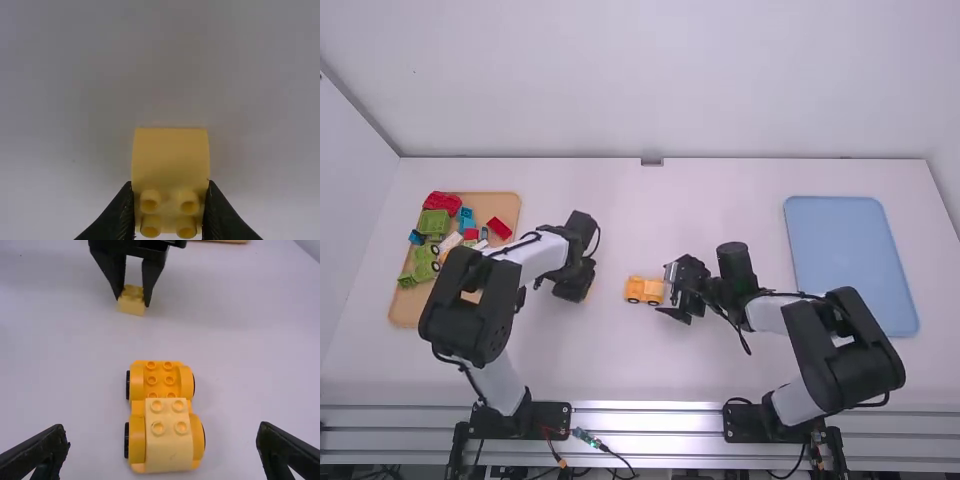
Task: Assemble lego blocks to make yellow taxi
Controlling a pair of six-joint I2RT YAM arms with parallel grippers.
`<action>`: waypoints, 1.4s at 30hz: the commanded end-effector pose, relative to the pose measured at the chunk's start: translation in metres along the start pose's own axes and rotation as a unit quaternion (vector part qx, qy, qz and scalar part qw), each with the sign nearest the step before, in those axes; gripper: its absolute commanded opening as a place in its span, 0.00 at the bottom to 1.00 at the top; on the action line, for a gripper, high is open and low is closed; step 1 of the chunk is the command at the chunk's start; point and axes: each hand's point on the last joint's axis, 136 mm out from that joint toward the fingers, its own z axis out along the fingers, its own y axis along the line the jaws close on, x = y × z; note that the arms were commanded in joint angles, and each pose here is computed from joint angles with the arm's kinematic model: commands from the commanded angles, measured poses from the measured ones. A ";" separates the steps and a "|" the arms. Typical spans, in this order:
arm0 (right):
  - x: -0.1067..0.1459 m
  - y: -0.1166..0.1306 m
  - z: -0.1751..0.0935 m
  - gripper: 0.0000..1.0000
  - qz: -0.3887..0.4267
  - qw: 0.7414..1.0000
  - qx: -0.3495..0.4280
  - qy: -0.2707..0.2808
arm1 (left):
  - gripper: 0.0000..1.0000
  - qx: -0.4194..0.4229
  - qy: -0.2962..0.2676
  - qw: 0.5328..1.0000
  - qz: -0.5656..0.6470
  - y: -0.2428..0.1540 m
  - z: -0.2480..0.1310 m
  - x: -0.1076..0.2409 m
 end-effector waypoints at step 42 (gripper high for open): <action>-0.006 -0.004 0.000 0.99 -0.003 1.000 0.001 -0.007 | 0.99 0.048 -0.097 0.913 0.394 -0.084 -0.130 -0.026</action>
